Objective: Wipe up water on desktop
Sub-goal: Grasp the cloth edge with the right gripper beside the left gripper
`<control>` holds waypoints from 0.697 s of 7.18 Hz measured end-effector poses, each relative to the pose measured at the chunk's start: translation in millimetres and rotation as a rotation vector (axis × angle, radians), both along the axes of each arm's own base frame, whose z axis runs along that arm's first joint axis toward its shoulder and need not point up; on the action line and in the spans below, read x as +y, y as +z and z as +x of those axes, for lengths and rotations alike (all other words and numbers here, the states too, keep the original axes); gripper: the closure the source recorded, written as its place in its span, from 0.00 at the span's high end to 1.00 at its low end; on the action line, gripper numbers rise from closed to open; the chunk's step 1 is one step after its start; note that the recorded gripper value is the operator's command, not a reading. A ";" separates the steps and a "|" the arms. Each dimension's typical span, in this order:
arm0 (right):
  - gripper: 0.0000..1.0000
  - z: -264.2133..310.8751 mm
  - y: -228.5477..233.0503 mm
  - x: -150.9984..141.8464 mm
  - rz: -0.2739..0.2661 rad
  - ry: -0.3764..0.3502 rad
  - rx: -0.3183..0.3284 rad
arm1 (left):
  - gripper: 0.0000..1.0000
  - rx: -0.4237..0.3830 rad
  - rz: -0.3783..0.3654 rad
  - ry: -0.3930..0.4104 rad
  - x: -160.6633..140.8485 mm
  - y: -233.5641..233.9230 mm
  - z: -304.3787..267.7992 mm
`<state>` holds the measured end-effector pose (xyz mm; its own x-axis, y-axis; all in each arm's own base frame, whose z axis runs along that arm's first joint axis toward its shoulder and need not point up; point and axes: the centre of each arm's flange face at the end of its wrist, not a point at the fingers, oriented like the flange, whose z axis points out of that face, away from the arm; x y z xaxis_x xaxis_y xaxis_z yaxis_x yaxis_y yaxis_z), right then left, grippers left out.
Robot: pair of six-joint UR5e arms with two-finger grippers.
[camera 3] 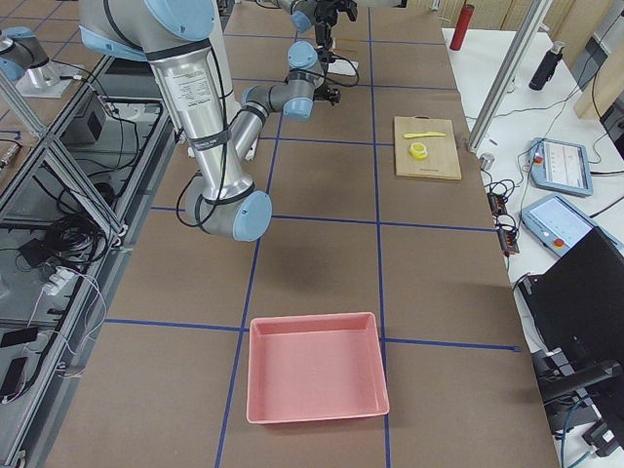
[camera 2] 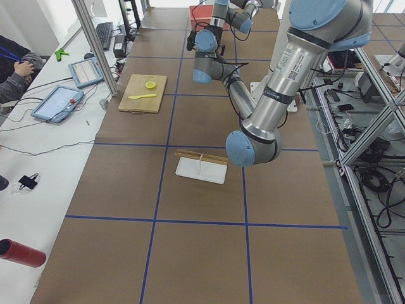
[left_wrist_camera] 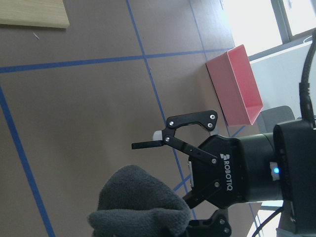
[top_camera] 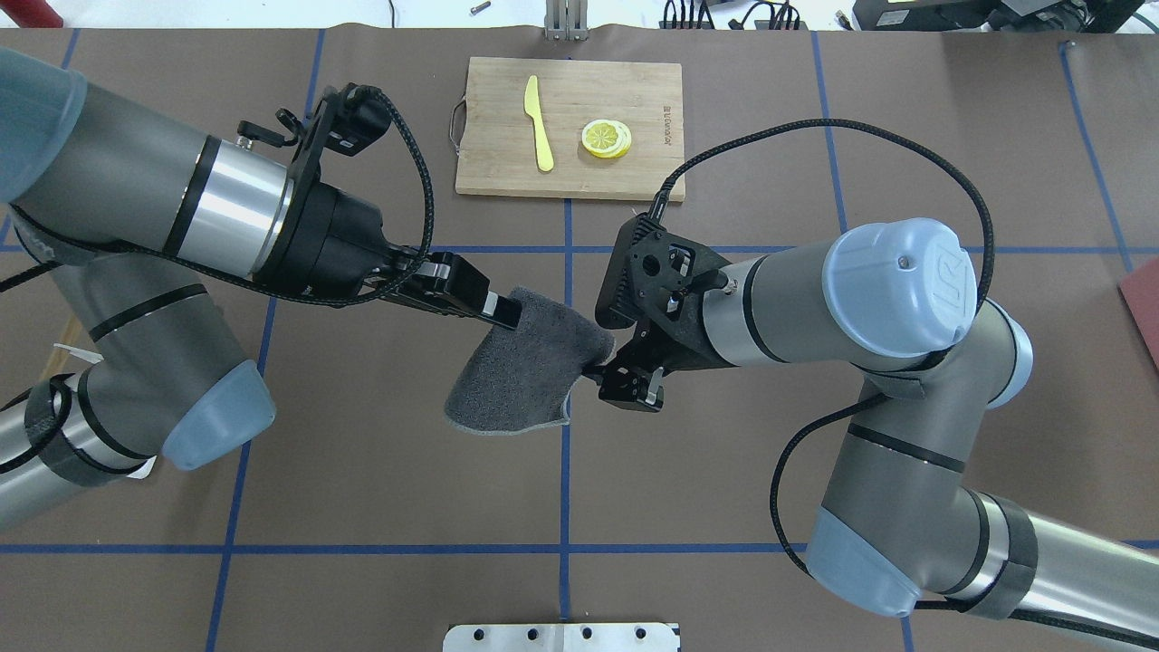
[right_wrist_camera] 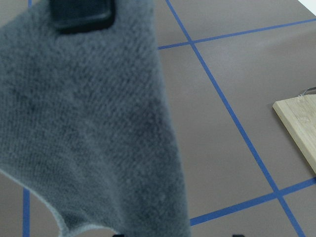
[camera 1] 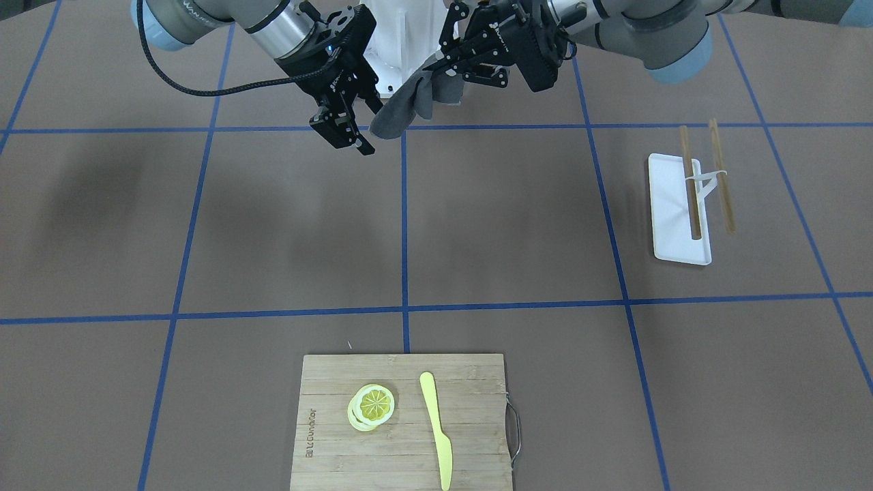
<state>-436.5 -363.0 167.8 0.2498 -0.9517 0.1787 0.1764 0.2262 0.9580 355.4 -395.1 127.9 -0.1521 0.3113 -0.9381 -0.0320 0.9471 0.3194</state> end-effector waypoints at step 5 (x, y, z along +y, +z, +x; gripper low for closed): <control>0.00 6.3 3.1 -2.7 -0.021 0.015 -0.001 | 0.00 0.005 -0.005 0.006 1.3 0.2 2.7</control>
<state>-430.2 -365.7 170.9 0.2637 -0.9440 0.1985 0.1717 0.2484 0.9533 358.1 -393.7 128.2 -0.1591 0.3056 -0.9388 -0.0362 0.9485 0.3148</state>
